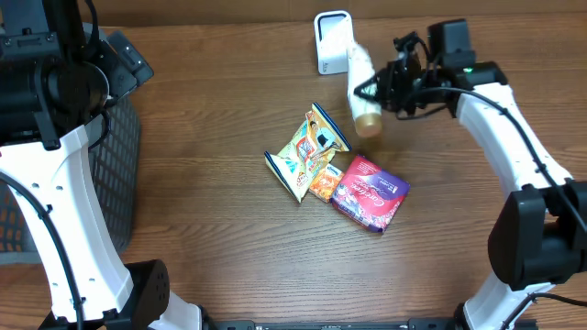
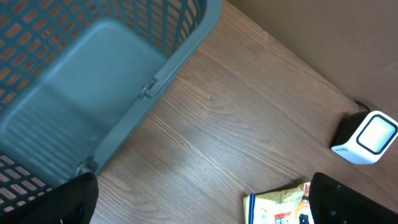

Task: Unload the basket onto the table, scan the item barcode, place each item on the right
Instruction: 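Hold the tube in front of the scanner window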

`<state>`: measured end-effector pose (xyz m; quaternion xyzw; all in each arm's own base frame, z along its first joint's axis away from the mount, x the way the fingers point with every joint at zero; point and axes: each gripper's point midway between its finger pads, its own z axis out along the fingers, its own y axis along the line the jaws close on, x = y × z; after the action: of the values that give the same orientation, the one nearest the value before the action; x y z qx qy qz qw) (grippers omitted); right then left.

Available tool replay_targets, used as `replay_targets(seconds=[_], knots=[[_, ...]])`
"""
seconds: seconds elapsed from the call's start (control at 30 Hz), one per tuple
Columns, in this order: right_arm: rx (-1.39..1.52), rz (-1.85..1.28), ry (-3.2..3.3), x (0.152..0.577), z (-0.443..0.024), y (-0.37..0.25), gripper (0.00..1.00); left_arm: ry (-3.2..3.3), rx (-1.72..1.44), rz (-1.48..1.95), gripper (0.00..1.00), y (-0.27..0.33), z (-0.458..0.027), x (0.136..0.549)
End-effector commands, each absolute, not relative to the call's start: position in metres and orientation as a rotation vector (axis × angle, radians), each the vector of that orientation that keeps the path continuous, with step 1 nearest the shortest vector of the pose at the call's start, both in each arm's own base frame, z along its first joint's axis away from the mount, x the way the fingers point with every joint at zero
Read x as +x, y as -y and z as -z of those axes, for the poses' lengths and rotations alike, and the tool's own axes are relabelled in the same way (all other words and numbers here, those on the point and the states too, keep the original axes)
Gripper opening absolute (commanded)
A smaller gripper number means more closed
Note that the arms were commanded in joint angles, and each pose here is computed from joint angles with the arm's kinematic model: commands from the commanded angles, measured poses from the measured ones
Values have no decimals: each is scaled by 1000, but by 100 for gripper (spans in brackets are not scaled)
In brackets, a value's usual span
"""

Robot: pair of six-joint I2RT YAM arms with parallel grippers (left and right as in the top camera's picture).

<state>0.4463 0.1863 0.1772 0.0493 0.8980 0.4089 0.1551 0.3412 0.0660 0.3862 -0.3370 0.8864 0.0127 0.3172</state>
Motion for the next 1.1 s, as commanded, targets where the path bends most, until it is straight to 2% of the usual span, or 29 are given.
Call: replay_targets(seconds=[0.0,0.17,0.3,0.5,0.67,0.9,1.07], knots=[[218,-785,-2412,493,-194,-180,4,-2338,-878,-45,100,-68,-386,340],[313,-487,-2210,522,-214,-180,4,-2338,-878,-45,100,-68,-386,340],[443,-411,-2040,538,-230,-188,4,-2338,-878,-45,100,-68,-386,340],[676,-476,-1844,567,-223,-191,4,-2338,-878,-45,100,-68,-386,340],[809,-598,-1755,590,-194,-198,4,-2338,-878,-45,100,-68,-386,340],[806,-646,-1710,606,-166,-207,4,-2338,-876,-44,100,-67,-386,340],[594,-539,-1788,606,-161,-214,4,-2341,-876,-45,100,-67,-385,341]])
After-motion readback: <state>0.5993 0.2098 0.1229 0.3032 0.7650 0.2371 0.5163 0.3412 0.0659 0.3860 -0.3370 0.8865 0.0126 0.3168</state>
